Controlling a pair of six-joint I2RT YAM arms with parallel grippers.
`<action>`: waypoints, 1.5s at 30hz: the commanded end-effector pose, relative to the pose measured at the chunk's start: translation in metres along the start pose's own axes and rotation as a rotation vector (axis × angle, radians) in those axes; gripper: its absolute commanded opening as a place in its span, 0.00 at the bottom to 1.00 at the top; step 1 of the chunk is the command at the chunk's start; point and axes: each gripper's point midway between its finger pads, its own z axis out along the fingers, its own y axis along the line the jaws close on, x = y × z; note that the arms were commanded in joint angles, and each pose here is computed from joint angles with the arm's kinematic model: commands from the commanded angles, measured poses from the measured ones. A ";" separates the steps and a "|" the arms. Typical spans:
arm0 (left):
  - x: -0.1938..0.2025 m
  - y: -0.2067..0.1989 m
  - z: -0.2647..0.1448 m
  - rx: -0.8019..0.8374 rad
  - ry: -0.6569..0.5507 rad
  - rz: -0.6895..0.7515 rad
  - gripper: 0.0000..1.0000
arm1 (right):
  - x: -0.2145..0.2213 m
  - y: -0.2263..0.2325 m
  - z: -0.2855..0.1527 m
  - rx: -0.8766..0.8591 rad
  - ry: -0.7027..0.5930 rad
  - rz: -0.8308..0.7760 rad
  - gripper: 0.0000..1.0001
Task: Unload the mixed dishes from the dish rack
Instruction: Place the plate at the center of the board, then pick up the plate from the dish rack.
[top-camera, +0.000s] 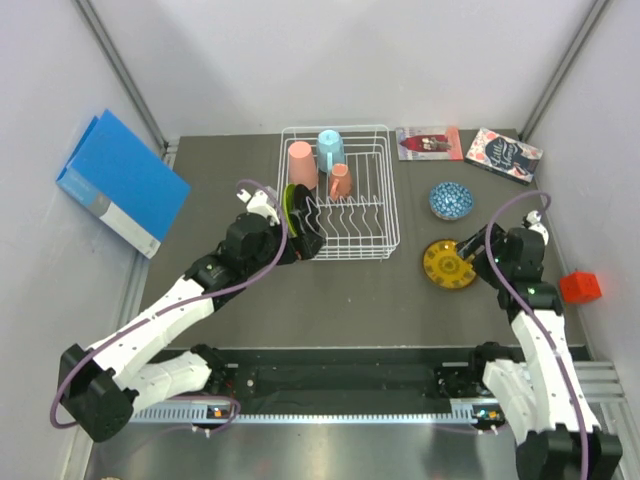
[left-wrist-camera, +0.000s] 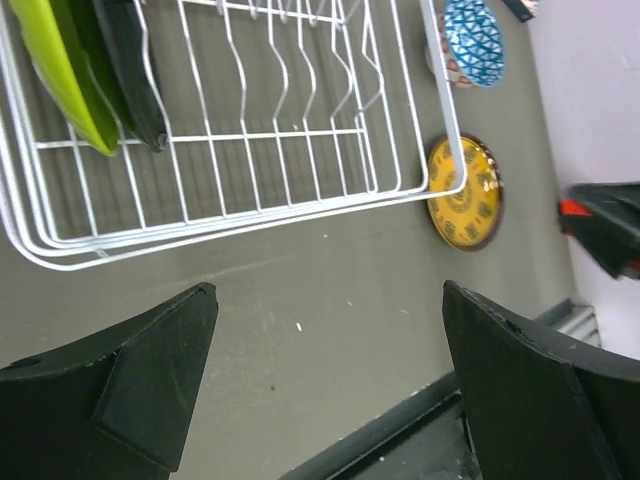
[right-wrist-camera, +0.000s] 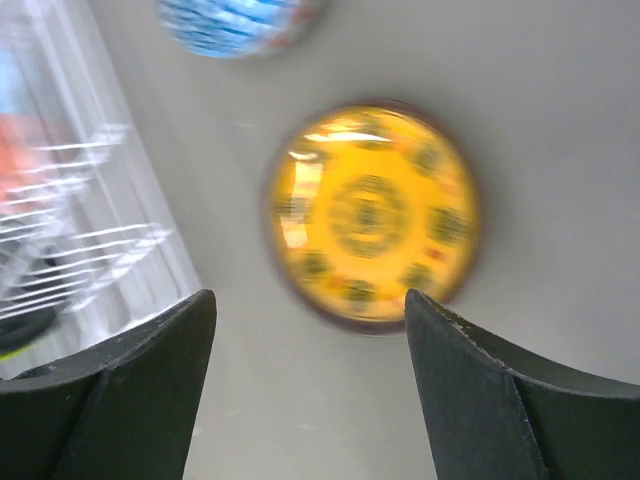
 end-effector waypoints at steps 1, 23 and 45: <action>-0.035 -0.002 0.002 -0.069 -0.089 0.060 0.98 | -0.020 0.066 -0.034 -0.301 -0.061 0.007 0.76; -0.123 0.038 0.090 -0.620 -0.088 0.391 0.53 | 0.020 0.170 -0.047 -0.505 -0.056 -0.463 0.74; -0.077 0.105 0.119 -0.773 0.062 0.397 0.46 | 0.036 0.162 -0.035 -0.505 -0.014 -0.484 0.73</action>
